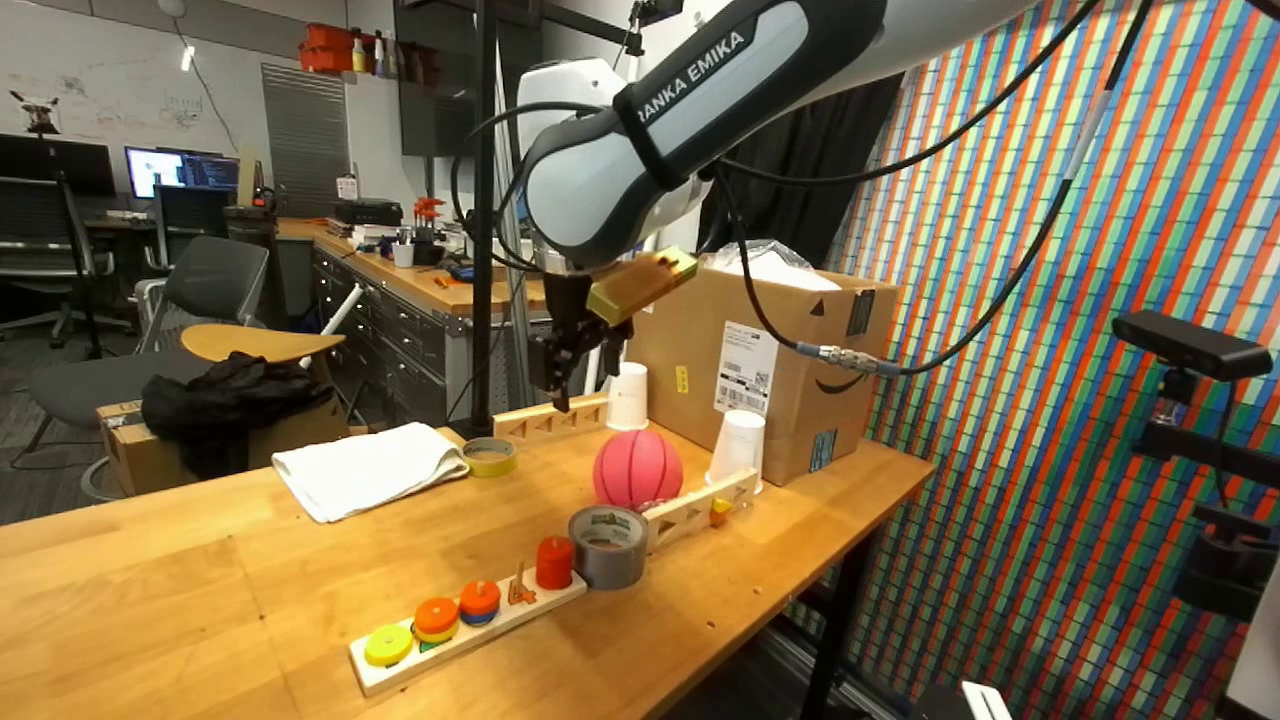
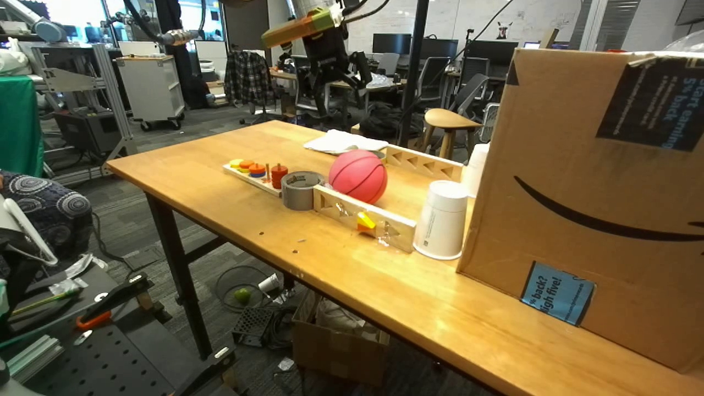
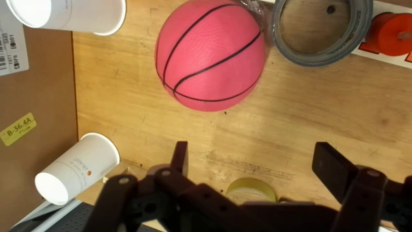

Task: Push the basketball between the two cups

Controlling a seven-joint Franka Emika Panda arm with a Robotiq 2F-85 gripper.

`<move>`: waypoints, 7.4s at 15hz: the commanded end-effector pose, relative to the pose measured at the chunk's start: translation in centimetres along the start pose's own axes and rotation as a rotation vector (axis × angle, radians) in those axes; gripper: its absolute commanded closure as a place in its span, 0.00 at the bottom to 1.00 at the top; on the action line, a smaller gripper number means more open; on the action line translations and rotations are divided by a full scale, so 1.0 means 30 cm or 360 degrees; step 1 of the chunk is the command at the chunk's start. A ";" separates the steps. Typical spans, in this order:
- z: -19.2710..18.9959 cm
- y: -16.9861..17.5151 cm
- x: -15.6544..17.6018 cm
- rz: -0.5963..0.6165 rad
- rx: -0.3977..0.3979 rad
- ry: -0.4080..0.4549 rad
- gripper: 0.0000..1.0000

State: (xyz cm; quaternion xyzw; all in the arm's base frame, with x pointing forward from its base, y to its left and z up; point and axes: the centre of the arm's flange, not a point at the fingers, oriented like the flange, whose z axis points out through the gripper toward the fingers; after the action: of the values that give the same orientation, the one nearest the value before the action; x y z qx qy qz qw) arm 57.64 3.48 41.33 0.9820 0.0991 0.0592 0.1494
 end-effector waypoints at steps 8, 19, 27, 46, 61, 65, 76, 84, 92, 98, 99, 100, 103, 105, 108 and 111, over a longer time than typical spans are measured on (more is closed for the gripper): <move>0.089 -0.181 -0.069 -0.0132 0.0043 -0.0083 0.00; 0.336 -0.253 -0.129 -0.0187 0.0084 -0.0347 0.00; 0.353 -0.134 -0.076 -0.0134 0.0041 -0.0390 0.00; 0.001 0.123 -0.079 0.0134 -0.0235 -0.0002 0.00; 0.045 -0.499 -0.440 -0.0181 0.0014 -0.0048 0.00; 0.081 -0.517 -0.459 -0.0202 -0.0028 -0.0110 0.00; 0.200 -0.336 -0.417 -0.0066 -0.0061 -0.0313 0.00; 0.322 -0.207 -0.296 0.0012 -0.0014 -0.0400 0.00; 0.205 -0.109 -0.151 0.0028 -0.0053 -0.0213 0.00; -0.153 -0.047 -0.033 0.0046 -0.0141 0.0164 0.00; -0.164 -0.047 -0.034 0.0052 -0.0129 0.0180 0.00; -0.149 -0.055 -0.045 0.0046 -0.0122 0.0162 0.00; -0.069 -0.114 -0.093 0.0011 -0.0128 0.0053 0.00; -0.014 -0.159 -0.130 -0.0021 -0.0139 -0.0043 0.00; 0.030 -0.191 -0.191 -0.0032 -0.0190 -0.0198 0.00; 0.080 -0.185 -0.266 0.0004 -0.0232 -0.0355 0.00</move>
State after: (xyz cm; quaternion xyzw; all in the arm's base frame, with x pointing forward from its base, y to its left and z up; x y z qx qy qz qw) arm 51.18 6.90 36.81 0.9728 0.0938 -0.0163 0.2111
